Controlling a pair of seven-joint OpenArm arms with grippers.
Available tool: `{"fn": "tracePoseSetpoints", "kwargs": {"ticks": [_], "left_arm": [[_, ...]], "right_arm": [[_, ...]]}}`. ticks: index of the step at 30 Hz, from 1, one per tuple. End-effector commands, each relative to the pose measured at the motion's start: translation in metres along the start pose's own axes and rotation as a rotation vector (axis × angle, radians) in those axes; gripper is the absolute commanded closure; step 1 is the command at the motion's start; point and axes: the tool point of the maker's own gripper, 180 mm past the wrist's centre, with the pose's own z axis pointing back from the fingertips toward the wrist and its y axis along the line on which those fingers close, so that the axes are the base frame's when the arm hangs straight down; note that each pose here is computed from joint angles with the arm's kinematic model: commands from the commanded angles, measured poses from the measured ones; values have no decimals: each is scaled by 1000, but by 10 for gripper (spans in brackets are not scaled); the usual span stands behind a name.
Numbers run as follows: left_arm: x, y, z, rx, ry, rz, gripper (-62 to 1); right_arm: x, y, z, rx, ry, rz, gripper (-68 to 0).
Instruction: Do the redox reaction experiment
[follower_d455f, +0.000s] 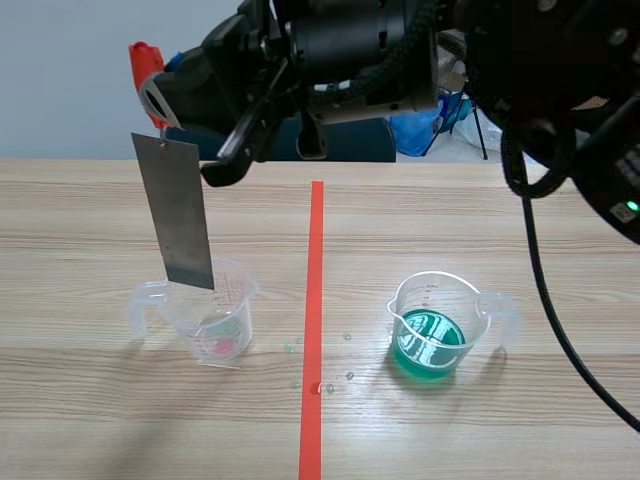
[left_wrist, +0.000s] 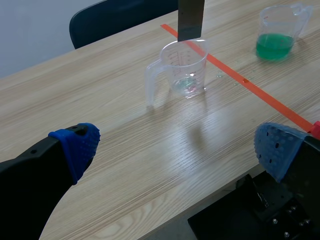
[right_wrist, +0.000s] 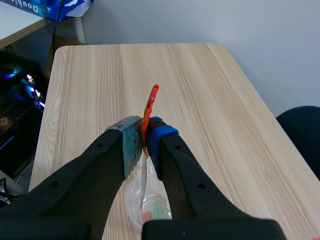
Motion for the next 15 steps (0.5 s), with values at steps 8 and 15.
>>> {"fn": "tracePoseSetpoints", "kwargs": {"ticks": [8,15], "left_arm": [[5,0,-1,6,-26,3,-623],[5,0,-1,6,-26,3,-623]], "right_arm": [[6,-12,-12,-14,-7,2,-6],[3,-14,-12,-20,2,4,-6]]}}
